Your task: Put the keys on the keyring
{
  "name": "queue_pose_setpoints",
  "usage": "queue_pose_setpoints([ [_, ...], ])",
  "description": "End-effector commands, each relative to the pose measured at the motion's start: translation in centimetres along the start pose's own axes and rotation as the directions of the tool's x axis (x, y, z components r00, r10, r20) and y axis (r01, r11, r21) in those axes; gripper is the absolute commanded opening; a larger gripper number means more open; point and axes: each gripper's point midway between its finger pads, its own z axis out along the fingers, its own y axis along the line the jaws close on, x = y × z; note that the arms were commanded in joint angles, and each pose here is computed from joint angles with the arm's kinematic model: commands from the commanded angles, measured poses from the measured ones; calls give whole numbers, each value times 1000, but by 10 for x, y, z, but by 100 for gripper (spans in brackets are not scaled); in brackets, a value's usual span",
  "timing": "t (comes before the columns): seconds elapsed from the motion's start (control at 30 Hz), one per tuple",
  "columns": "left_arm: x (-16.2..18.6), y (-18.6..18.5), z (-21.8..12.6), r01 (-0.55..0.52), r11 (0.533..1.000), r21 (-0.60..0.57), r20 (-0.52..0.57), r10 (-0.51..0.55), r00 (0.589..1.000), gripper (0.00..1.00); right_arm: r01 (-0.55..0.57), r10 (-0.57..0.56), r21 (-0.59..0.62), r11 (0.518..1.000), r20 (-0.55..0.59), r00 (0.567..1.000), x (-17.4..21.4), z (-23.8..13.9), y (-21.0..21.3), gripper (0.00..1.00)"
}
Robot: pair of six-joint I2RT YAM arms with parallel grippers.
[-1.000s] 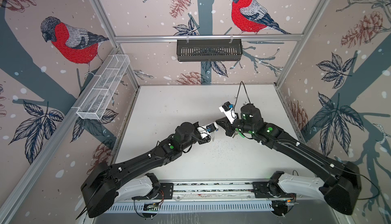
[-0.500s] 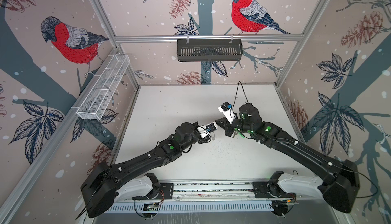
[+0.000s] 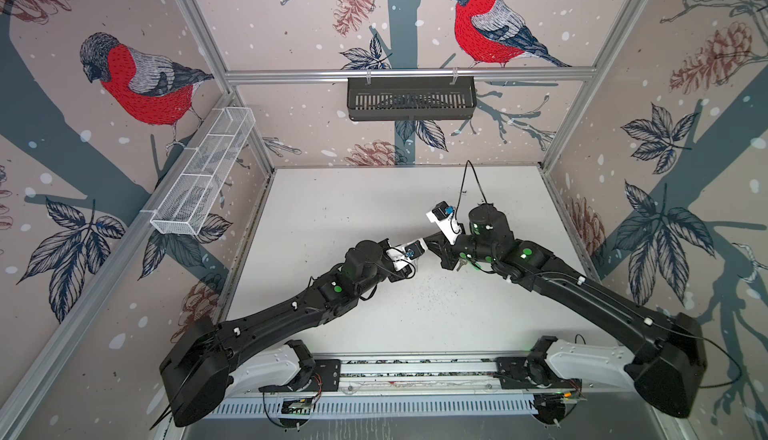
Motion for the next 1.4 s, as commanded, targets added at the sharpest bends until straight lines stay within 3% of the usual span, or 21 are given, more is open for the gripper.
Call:
queue_pose_setpoints([
  [0.0,-10,4,-2,1,1000,-14,34,0,999,0,4,-4,11,1000,3,1000,-2,1,-1,0],
  [0.73,-9,0,-4,-17,1000,-15,40,18,999,0,-26,26,58,998,-8,1000,-5,5,-13,0],
  [1.37,-6,3,-2,-18,999,-34,21,19,1000,0,-7,7,9,1000,7,1000,-10,-1,-1,0],
])
